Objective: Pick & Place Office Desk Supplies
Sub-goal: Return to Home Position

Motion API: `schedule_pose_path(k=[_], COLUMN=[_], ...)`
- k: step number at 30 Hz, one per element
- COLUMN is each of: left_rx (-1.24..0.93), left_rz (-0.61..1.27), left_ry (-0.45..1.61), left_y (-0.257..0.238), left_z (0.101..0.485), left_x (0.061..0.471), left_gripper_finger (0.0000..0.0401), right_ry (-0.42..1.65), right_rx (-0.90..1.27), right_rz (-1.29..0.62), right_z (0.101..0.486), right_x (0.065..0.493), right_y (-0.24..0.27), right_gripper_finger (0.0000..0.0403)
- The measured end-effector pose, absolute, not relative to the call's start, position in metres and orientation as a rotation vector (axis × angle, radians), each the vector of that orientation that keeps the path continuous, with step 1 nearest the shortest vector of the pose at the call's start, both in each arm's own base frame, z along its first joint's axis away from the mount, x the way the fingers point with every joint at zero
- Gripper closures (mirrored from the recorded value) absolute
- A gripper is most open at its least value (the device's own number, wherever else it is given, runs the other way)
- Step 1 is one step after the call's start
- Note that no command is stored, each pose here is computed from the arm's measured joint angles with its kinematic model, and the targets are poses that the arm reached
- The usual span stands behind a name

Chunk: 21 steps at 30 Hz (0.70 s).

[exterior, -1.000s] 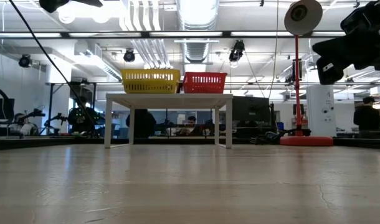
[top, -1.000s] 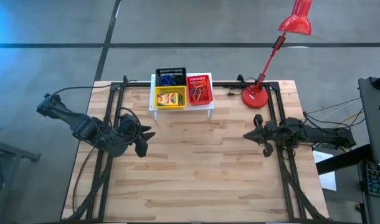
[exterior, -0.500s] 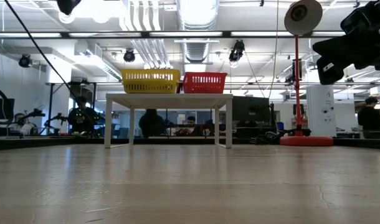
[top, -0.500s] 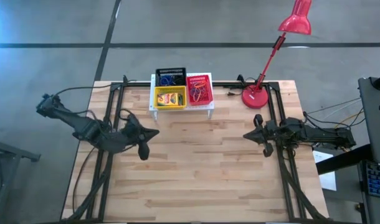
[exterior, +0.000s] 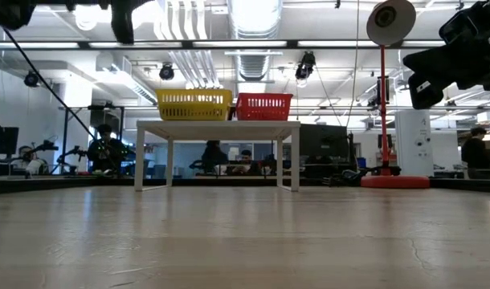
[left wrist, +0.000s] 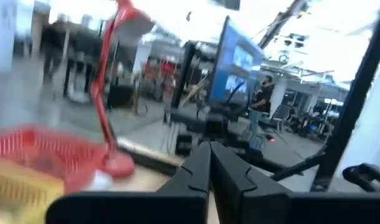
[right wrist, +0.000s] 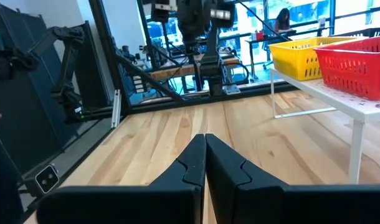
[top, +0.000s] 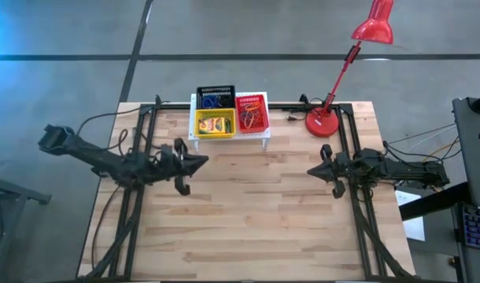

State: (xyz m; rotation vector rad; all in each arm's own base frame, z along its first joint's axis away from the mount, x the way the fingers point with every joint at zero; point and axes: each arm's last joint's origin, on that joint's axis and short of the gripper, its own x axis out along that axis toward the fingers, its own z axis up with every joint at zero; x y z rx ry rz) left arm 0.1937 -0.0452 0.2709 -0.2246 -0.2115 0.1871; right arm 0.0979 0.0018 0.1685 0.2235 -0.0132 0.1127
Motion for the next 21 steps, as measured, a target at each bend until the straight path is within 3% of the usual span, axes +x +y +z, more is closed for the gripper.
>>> schedule_pose_path(k=[5,9,14,21], left_rx=[-0.622,-0.76,-0.706,-0.241], left_rz=[0.153,0.152,0.133,-0.062], left_ry=[-0.189,-0.147,-0.247,-0.436], left_y=[-0.045,-0.044,-0.034,-0.025], left_z=[0.252,0.236,0.234,0.236], left_x=[0.191,0.187,0.159,0.114], left_gripper_finger=[0.038,0.0379,0.0379,0.0379], right_ry=[-0.014,-0.013,-0.013,-0.014], right_rx=[0.223,0.225,0.224,0.223], right_rz=[0.113,0.113,0.113,0.112], right_z=[0.169,0.169,0.169,0.169], right_x=[0.098,0.098,0.098,0.098], right_y=[0.002,0.002,0.002,0.002], right_gripper_finger=[0.0394,0.0394,0.0394,0.0394])
